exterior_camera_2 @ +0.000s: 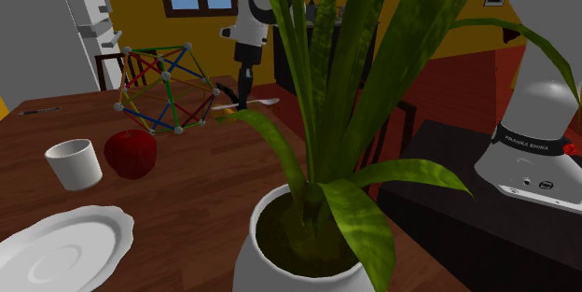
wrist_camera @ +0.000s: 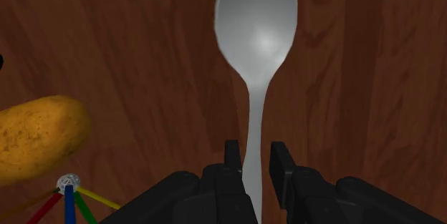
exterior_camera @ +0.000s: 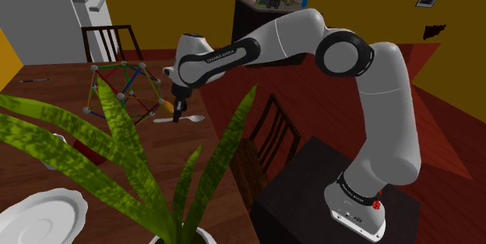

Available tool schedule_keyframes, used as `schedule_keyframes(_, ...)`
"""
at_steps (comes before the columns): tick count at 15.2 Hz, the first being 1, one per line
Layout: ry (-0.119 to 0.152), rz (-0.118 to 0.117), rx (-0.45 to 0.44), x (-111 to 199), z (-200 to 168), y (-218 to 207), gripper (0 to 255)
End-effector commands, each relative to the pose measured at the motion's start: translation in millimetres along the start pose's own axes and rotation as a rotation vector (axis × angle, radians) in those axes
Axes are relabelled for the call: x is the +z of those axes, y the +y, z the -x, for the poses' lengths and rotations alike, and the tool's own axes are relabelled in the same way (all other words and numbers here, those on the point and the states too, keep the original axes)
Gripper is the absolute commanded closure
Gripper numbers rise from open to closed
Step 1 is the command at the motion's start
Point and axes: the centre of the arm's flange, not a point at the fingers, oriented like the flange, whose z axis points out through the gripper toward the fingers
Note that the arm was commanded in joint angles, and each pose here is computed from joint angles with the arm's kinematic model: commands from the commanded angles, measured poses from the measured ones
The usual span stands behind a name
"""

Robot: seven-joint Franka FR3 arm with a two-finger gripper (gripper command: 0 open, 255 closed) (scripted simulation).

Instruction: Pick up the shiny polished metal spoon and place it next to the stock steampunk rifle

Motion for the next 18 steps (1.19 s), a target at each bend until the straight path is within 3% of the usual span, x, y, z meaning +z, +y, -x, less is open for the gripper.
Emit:
schedule_keyframes(1,0.0,-0.001,-0.001,-2,3,28,255)
schedule_keyframes(13,0.0,-0.001,-0.001,-27,26,182,255)
schedule_keyframes(18,0.0,0.0,-0.001,-8,32,191,255)
